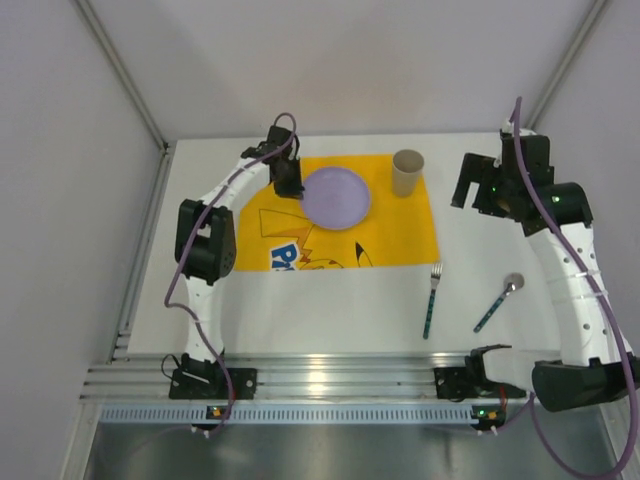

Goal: Set the dinner table for one person

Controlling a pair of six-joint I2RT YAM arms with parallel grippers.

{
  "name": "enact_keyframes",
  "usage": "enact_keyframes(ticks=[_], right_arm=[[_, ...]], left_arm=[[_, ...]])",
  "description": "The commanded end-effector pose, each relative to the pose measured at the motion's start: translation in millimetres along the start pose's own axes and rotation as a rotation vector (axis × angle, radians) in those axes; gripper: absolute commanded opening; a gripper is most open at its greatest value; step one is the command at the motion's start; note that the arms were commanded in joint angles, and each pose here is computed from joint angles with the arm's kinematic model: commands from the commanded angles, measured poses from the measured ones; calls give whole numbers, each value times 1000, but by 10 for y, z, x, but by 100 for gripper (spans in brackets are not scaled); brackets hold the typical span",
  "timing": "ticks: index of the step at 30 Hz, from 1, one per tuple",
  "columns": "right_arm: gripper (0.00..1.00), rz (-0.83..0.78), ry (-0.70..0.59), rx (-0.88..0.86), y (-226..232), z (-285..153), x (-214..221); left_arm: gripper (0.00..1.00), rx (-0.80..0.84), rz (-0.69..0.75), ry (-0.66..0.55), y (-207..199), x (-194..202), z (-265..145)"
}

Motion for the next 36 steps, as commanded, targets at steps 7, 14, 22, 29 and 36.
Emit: enact_keyframes(ticks=[7,14,22,29,36], right_arm=[[100,38,423,-136,-16,318,931],[100,116,710,-148,-44,767,1692],[88,116,821,-178,38,1077,2170],[60,116,786,-42,87,1332,2147],[18,61,785,54,45,1539,2182]], left_arm=[[90,-78,-58,24,123,42,118],[91,-76,-70,-15,83,18,-160],[90,-97,-56,-42,64,24,-578],[90,-122,-51,-81,87,114,-909],[90,-145,-45,-81,146,239,-1063]])
Point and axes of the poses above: each gripper's point midway between its finger pads, its own z axis out along the fingers, its own y axis along the line the jaws close on, x = y × z, the point moved 10 cm from there along -z, back along the fingers, and after that the axes turned 2 degrees about -z, right-handed, at the moved point
